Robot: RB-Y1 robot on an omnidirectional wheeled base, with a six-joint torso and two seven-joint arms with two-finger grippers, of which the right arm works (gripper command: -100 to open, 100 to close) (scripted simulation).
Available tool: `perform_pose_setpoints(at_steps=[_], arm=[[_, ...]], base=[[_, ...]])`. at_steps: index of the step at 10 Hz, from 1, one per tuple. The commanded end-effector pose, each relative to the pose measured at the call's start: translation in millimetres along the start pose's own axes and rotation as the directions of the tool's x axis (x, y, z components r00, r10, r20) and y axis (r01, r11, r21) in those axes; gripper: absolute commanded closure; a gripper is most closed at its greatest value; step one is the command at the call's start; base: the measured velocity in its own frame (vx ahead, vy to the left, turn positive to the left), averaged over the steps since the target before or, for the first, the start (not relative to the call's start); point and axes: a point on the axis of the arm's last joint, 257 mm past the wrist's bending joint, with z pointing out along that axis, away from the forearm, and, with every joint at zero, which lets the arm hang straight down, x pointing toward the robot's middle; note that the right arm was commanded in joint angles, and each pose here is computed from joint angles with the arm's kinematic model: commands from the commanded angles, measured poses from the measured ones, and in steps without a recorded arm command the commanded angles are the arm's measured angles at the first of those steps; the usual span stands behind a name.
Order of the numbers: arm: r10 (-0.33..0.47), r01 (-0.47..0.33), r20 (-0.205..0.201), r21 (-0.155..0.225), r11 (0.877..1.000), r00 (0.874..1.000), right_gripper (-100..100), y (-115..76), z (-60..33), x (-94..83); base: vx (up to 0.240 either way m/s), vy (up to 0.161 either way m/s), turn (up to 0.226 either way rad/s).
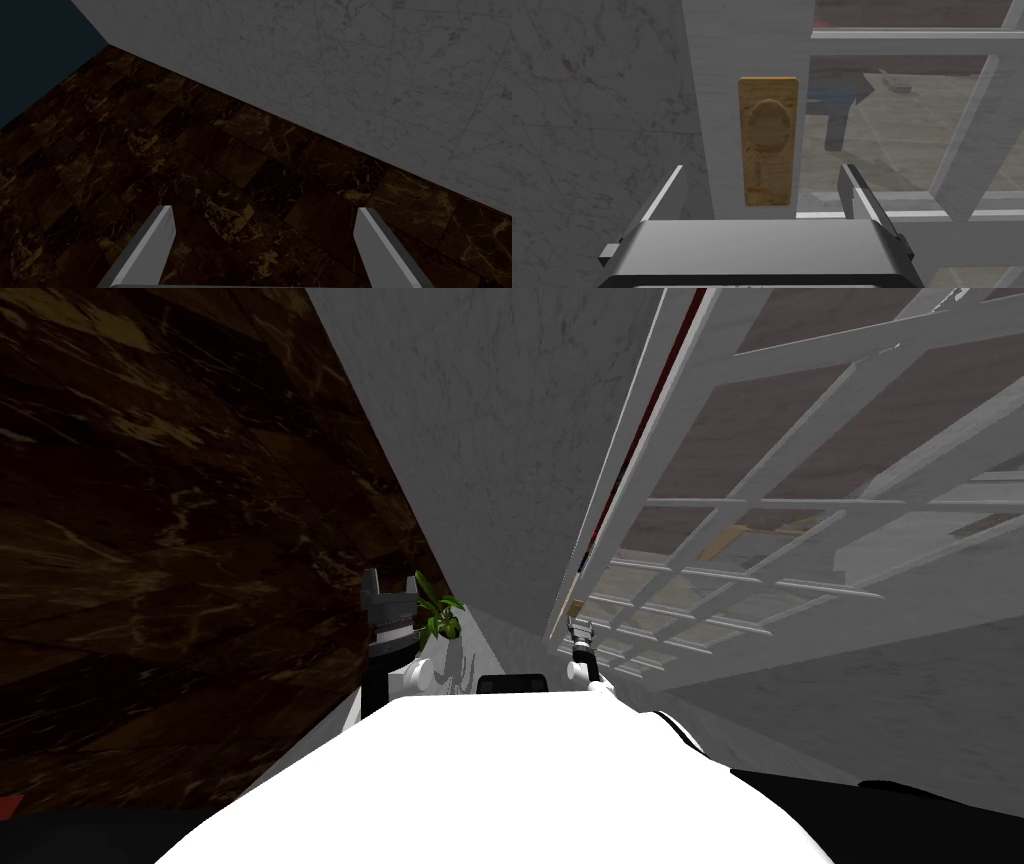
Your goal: Pull the door open
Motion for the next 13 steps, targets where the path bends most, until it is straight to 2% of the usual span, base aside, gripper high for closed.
perform_pose_setpoints(at_steps=[1,2,3,4,5,6,7,12,13], arm=[[0.002,-0.002,0.000,-0.018,1.000,1.000,-100,20.0,-1.4,0.2],[0.002,-0.002,-0.001,-0.029,1.000,1.000,-100,32.7,-2.7,0.2],[0.002,-0.002,-0.001,-0.029,1.000,1.000,-100,32.7,-2.7,0.2],[0.002,-0.002,-0.002,-0.043,0.999,1.000,-100,48.7,-4.5,0.5],[0.002,-0.002,-0.003,-0.049,0.999,1.000,-100,55.5,-5.3,0.8],[-0.001,0.001,0.000,-0.044,0.999,1.000,-100,48.7,-5.6,-0.2],[-0.001,0.001,0.000,-0.044,0.999,1.000,100,48.7,-5.6,-0.2],[-0.001,0.001,0.000,-0.044,0.999,1.000,100,48.7,-5.6,-0.2],[0.002,-0.002,0.001,-0.026,1.000,1.000,100,47.7,-7.2,-0.8]], base=[[0.205,-0.023,0.098],[0.213,-0.034,0.136],[0.134,-0.031,0.036],[0.157,-0.015,0.079],[0.201,-0.002,0.085],[0.087,-0.002,0.006],[-0.019,0.000,-0.016],[-0.016,0.000,0.000],[-0.113,-0.025,0.078]])
